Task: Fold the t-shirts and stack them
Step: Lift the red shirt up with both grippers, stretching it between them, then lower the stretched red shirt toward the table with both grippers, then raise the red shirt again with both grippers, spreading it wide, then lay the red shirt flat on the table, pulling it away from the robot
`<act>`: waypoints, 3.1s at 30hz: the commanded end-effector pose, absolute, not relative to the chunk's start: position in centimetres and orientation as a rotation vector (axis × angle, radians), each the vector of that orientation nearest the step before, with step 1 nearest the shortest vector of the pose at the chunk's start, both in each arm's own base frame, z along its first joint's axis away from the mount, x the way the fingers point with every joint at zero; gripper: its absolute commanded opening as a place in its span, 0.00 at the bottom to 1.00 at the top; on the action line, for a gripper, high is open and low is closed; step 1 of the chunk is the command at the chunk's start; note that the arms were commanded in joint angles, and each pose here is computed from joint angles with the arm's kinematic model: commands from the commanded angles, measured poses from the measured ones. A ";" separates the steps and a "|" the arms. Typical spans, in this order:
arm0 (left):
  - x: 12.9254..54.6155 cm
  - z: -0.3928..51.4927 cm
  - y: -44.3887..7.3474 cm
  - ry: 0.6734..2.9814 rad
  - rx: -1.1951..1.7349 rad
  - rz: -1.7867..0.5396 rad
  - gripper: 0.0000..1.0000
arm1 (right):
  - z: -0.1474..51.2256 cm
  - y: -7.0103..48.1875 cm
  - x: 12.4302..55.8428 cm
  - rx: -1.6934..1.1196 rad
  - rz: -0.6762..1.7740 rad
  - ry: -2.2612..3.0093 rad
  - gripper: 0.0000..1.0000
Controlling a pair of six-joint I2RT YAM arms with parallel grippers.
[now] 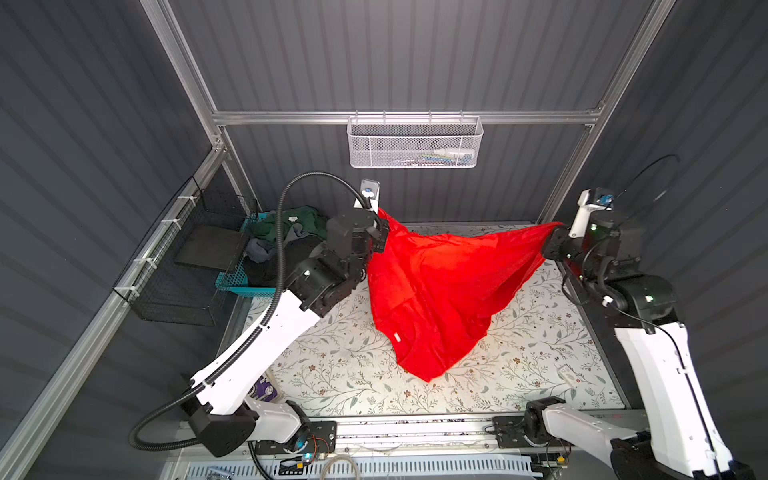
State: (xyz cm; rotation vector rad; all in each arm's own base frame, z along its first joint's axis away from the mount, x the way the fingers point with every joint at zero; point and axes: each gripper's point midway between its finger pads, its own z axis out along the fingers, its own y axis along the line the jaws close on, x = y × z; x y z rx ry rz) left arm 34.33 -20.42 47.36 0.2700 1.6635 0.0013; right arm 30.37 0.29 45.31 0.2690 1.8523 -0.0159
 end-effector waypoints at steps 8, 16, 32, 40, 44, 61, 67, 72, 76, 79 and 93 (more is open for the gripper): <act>28.1 60.9 -17.6 1.411 0.263 -0.126 0.00 | 56.2 1.9 22.9 0.206 0.267 1.623 0.00; 26.7 65.8 -16.5 1.327 0.263 -0.130 0.00 | 57.6 2.2 22.3 0.197 0.290 1.626 0.00; 27.6 70.2 -15.9 1.195 0.225 0.045 0.00 | 53.1 4.8 28.0 0.169 0.359 1.761 0.00; 34.5 56.7 -17.3 1.441 0.187 0.120 0.00 | 45.6 4.9 32.7 0.220 0.303 1.866 0.00; 40.1 48.7 -17.4 1.615 0.171 0.035 0.00 | 42.7 5.5 35.7 0.218 0.294 1.935 0.00; 45.5 48.8 -14.3 1.597 0.118 -0.090 0.00 | 47.0 5.8 39.9 0.149 0.252 1.805 0.00; 36.2 49.8 -10.4 1.537 0.052 -0.140 0.00 | 46.0 5.8 32.2 0.165 0.352 1.844 0.00; 28.1 59.5 -8.7 1.324 0.047 -0.306 0.00 | 53.5 6.2 24.9 0.119 0.431 1.721 0.00; 26.5 65.1 -9.0 1.241 0.080 -0.353 0.00 | 56.2 6.3 24.5 0.101 0.435 1.710 0.00; 28.1 67.2 -9.7 1.229 0.103 -0.320 0.00 | 55.5 6.3 26.2 0.114 0.396 1.753 0.00; 47.2 55.8 -15.3 1.500 0.183 -0.122 0.00 | 42.4 5.6 36.8 0.227 0.211 2.040 0.00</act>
